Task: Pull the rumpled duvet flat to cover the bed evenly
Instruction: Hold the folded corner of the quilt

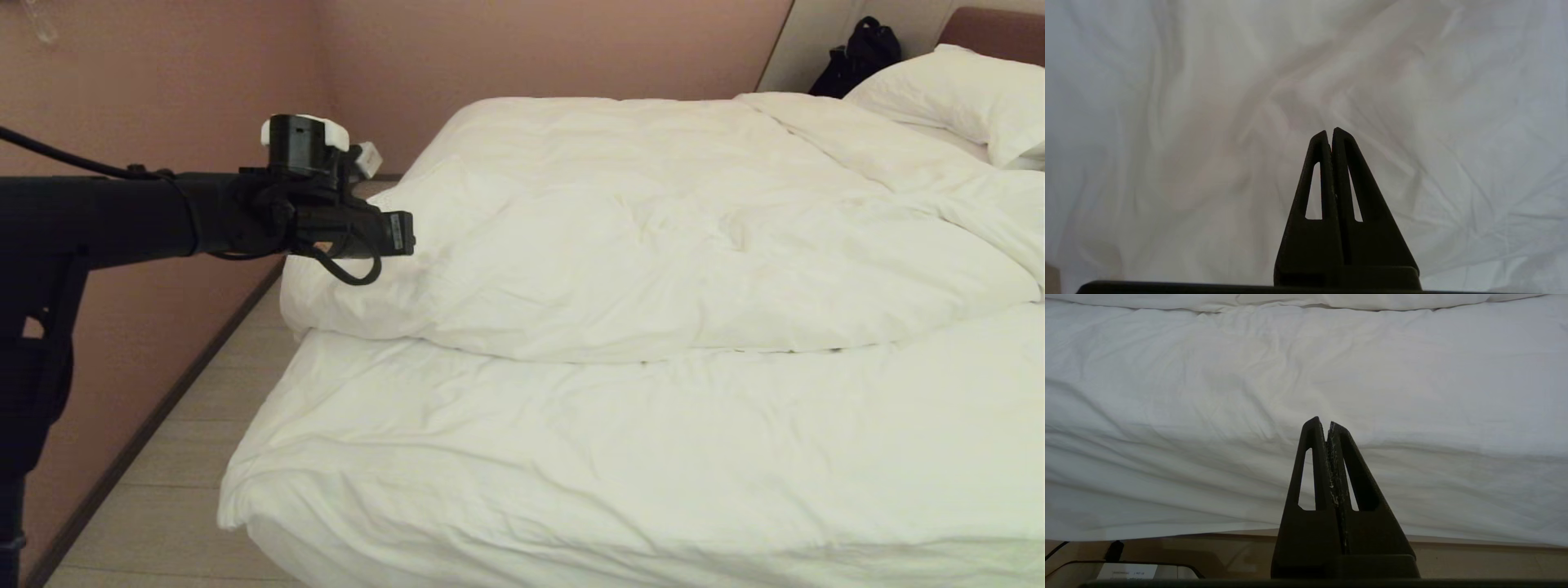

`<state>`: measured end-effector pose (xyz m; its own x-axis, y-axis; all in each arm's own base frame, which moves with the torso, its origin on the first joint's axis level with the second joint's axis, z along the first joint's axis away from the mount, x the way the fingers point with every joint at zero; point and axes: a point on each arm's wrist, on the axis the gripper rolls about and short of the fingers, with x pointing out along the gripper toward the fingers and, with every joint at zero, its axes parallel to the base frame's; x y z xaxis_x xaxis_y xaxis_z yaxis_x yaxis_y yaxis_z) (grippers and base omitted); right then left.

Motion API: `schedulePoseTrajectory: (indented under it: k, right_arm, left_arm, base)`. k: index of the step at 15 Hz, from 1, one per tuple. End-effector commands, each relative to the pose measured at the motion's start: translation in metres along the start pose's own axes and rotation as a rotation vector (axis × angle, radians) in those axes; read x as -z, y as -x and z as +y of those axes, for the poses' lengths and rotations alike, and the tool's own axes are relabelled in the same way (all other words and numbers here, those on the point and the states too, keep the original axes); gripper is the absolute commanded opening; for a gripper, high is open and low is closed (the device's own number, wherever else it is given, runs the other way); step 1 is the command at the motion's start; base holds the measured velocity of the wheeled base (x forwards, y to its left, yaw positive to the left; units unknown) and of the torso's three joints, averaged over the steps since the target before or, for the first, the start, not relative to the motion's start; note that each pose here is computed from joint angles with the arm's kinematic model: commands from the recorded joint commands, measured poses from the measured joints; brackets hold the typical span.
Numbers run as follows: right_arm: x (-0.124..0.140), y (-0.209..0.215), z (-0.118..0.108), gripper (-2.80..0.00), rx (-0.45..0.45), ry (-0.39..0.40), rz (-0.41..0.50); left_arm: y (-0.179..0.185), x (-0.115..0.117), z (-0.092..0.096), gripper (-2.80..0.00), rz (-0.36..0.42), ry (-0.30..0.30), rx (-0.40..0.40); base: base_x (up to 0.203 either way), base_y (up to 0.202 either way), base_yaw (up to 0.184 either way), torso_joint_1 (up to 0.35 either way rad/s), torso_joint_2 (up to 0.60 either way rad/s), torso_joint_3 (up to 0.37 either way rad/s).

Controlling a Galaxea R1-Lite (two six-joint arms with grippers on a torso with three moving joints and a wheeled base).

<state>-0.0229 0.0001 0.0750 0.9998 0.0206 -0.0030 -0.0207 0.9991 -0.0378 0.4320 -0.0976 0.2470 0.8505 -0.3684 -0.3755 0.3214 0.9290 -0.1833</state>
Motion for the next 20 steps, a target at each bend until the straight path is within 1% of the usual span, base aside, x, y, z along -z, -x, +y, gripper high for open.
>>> schedulePoseTrajectory:
  k: [1,2,3,6,7,12,13,15,17,20]
  right_arm:
    - [0.0,0.0,0.0,-2.8,-0.001,0.0,0.002]
    - [0.0,0.0,0.0,-2.8,-0.001,0.0,0.002]
    - [0.0,0.0,0.0,-2.8,-0.001,0.0,0.002]
    - [0.0,0.0,0.0,-2.8,-0.001,0.0,0.002]
    - [0.0,0.0,0.0,-2.8,-0.001,0.0,0.002]
    - [0.0,0.0,0.0,-2.8,-0.001,0.0,0.002]
    - [0.0,0.0,0.0,-2.8,-0.001,0.0,0.002]
    - [0.0,0.0,0.0,-2.8,-0.001,0.0,0.002]
    - [0.0,0.0,0.0,-2.8,-0.001,0.0,0.002]
    - [0.0,0.0,0.0,-2.8,-0.001,0.0,0.002]
  left_arm:
    - [-0.009,0.004,0.001,-2.8,0.011,-0.002,0.001]
    - [-0.01,0.004,0.002,-2.8,0.011,-0.01,-0.001]
    - [-0.011,0.003,0.002,-2.8,0.004,-0.036,0.002]
    - [-0.012,0.005,0.002,-2.8,0.015,-0.037,0.0]
    - [-0.015,0.007,0.003,0.0,0.017,-0.037,0.0]
    - [-0.021,0.013,0.003,0.0,0.034,-0.034,0.003]
    - [-0.026,0.018,-0.003,0.0,0.05,-0.037,0.014]
    - [-0.032,0.024,-0.007,0.0,0.069,-0.043,0.018]
    - [-0.037,0.028,-0.008,0.0,0.077,-0.045,0.021]
    - [-0.05,0.04,-0.011,0.0,0.11,-0.046,0.029]
  base:
    - [0.0,0.0,0.0,0.0,0.0,0.0]
    - [0.0,0.0,0.0,0.0,0.0,0.0]
    - [0.0,0.0,0.0,0.0,0.0,0.0]
    - [0.0,0.0,0.0,0.0,0.0,0.0]
    - [0.0,0.0,0.0,0.0,0.0,0.0]
    - [0.0,0.0,0.0,0.0,0.0,0.0]
    - [0.0,0.0,0.0,0.0,0.0,0.0]
    - [0.0,0.0,0.0,0.0,0.0,0.0]
    - [0.0,0.0,0.0,0.0,0.0,0.0]
    - [0.0,0.0,0.0,0.0,0.0,0.0]
